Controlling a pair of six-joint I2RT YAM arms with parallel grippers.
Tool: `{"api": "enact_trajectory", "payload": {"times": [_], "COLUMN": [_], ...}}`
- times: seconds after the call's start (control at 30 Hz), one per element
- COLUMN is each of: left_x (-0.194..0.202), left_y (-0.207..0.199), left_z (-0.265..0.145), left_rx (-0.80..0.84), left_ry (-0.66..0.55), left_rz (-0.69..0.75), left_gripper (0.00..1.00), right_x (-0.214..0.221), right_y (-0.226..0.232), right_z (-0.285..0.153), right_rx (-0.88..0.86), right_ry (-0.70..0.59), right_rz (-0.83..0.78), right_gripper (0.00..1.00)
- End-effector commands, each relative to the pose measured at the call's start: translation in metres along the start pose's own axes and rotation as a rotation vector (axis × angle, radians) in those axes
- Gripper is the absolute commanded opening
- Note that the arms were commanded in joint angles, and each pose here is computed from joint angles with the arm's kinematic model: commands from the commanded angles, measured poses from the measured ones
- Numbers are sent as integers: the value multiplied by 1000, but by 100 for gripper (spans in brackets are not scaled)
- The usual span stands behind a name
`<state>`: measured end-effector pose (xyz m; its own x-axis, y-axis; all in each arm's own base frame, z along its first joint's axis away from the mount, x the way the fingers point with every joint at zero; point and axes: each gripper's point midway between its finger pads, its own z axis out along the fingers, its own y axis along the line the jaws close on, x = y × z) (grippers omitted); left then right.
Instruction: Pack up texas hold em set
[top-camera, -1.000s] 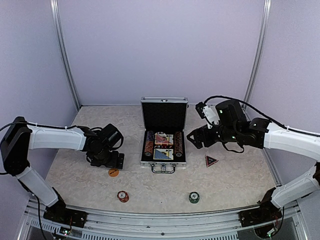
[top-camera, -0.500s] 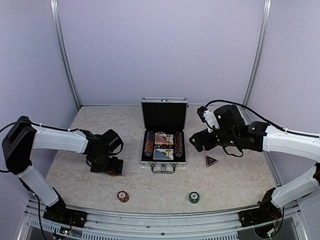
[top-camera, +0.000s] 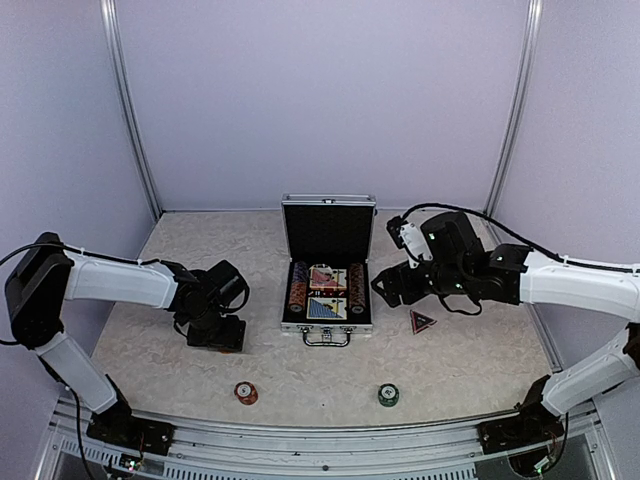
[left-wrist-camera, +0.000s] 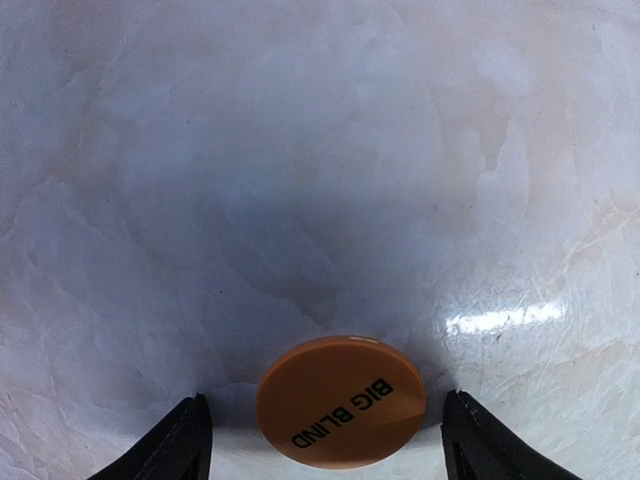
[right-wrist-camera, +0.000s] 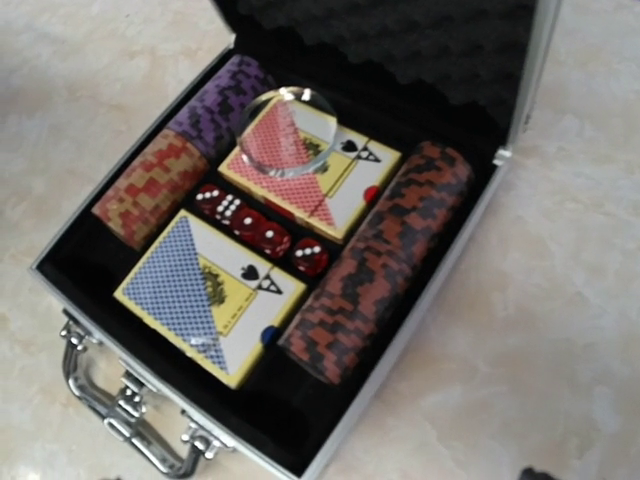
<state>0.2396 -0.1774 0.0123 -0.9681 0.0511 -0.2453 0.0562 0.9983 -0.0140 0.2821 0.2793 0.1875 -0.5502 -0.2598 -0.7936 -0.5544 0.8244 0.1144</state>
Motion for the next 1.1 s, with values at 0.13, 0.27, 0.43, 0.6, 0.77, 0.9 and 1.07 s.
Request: {"api": "enact_trajectory", "payload": {"times": [0.13, 0.27, 0.43, 0.6, 0.77, 0.9, 1.07], "left_x": [27, 27, 27, 27, 26, 27, 26], "left_y": [0, -3, -2, -3, -7, -8, -8], "left_z": [10, 12, 15, 17, 15, 15, 13], "left_rx": [-2, 7, -4, -8, -3, -12, -19], "left_ry": [83, 81, 84, 86, 77, 70, 58], "left_rz": [12, 17, 23, 33, 51, 69, 84], "left_gripper": [65, 58, 57, 48, 47, 44, 44], "right_x": [-16, -18, -20, -19, -16, -15, -14], "right_y": [33, 45, 51, 54, 59, 62, 64], "right_z": [7, 11, 13, 15, 21, 24, 26], "right_rx": [-108, -163, -192, -209, -230, -244, -252], "right_ry": [-20, -13, -13, -4, 11, 20, 25], "right_rz": [-6, 0, 3, 3, 4, 5, 6], "right_gripper": [84, 84, 84, 84, 84, 85, 85]}}
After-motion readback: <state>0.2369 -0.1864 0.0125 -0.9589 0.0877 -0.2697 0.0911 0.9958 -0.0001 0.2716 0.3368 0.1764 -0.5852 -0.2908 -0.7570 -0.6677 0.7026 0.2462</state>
